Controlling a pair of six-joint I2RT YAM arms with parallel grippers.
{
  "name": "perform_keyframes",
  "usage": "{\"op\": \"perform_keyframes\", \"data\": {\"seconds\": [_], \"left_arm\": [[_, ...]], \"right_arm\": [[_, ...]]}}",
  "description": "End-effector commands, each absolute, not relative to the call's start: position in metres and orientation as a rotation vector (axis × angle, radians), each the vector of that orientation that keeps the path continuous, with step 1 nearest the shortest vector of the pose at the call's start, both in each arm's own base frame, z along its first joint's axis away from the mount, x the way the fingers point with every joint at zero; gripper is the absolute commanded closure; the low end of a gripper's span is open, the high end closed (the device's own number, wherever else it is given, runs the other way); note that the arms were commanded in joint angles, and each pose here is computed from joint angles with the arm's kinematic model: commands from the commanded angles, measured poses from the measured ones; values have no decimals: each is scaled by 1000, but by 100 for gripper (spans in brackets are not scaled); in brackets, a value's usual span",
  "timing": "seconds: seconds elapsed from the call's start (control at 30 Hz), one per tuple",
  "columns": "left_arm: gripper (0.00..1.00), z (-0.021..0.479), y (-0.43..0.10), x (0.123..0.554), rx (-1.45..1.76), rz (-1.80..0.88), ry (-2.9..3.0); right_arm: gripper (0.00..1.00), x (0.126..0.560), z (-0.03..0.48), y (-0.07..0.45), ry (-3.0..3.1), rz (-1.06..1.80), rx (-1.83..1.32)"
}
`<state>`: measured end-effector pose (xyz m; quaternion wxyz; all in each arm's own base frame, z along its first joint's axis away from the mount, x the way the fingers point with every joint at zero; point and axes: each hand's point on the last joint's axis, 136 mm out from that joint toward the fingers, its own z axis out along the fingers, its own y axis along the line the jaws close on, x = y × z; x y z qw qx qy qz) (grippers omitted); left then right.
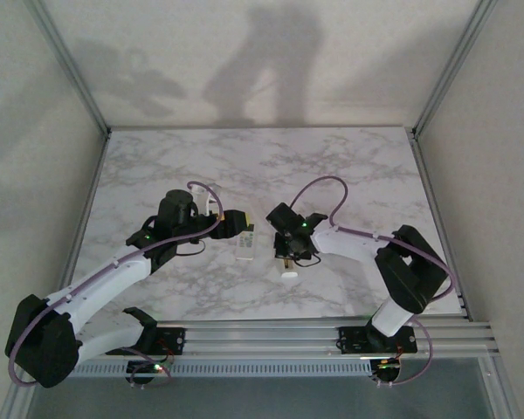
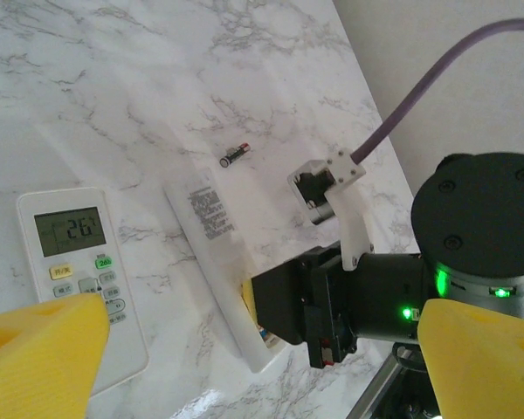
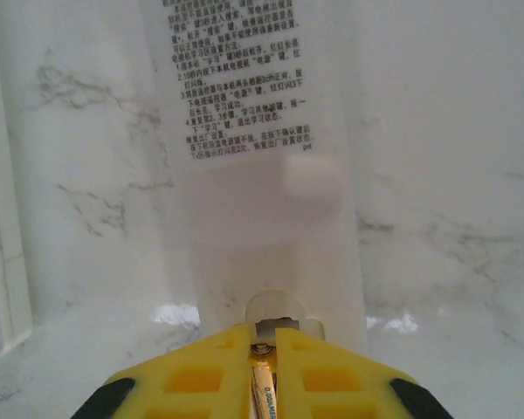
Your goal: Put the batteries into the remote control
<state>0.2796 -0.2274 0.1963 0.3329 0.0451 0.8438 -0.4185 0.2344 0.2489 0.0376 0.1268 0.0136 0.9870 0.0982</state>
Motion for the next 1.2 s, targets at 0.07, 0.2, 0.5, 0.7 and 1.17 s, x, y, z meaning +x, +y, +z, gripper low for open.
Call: {"op": "perform_keyframes", "data": {"seconds": [0.07, 0.2, 0.5, 0.7, 1.17], "left_arm": [[9, 201, -230, 280, 130, -1125, 2174], [9, 201, -228, 279, 128, -1120, 2174], [9, 201, -229, 279, 128, -1121, 2175], [8, 200, -229, 279, 134, -1116, 2179], [8, 198, -227, 279, 138, -1104, 2182]], "right_arm": [[87, 210, 18, 243, 2946, 261, 85], [84, 214, 28, 242, 2914, 263, 84], [72, 232, 72, 246, 2828, 250, 27], [89, 234, 68, 246, 2825, 253, 40], [94, 215, 11, 243, 2954, 186, 26]]}}
